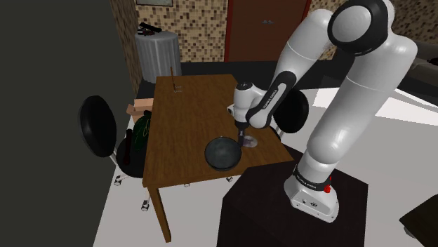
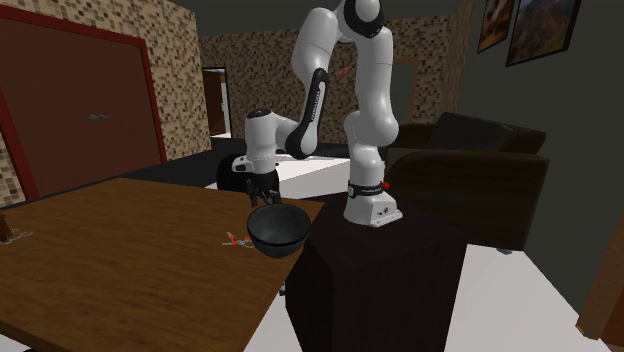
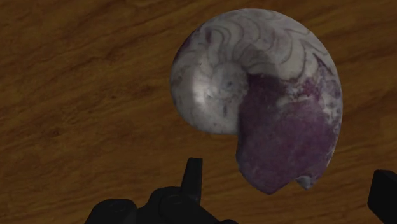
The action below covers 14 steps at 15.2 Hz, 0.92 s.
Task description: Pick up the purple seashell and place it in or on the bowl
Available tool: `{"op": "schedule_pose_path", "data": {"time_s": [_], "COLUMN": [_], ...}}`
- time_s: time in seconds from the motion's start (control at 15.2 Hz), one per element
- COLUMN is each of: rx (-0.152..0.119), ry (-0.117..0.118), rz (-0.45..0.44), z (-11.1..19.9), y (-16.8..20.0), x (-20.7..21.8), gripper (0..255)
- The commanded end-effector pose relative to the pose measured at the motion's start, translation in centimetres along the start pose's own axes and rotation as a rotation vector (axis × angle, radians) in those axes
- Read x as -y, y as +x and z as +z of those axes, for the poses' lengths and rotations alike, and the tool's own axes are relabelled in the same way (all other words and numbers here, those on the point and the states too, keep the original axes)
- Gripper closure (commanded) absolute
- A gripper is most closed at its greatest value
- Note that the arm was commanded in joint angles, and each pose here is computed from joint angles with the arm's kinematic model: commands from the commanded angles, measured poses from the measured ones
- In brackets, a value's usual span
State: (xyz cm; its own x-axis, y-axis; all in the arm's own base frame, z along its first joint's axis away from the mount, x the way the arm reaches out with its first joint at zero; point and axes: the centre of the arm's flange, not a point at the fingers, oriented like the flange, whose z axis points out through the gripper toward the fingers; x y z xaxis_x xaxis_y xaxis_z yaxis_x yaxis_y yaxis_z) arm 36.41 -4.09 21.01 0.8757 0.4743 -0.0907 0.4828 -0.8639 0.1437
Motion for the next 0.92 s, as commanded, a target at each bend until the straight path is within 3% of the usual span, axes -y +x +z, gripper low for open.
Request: {"op": "schedule_pose_path", "data": {"time_s": [0.0, 0.53, 0.59, 0.86], "rx": [0.003, 0.003, 0.003, 0.003], "ry": [0.003, 0.003, 0.003, 0.003], "rz": [-0.007, -0.007, -0.007, -0.007], "z": [1.19, 1.50, 1.50, 1.50], "y": [0.10, 0.10, 0.10, 0.09], "x": [0.30, 0.30, 0.30, 0.29], "gripper": [0, 0, 255, 255]}}
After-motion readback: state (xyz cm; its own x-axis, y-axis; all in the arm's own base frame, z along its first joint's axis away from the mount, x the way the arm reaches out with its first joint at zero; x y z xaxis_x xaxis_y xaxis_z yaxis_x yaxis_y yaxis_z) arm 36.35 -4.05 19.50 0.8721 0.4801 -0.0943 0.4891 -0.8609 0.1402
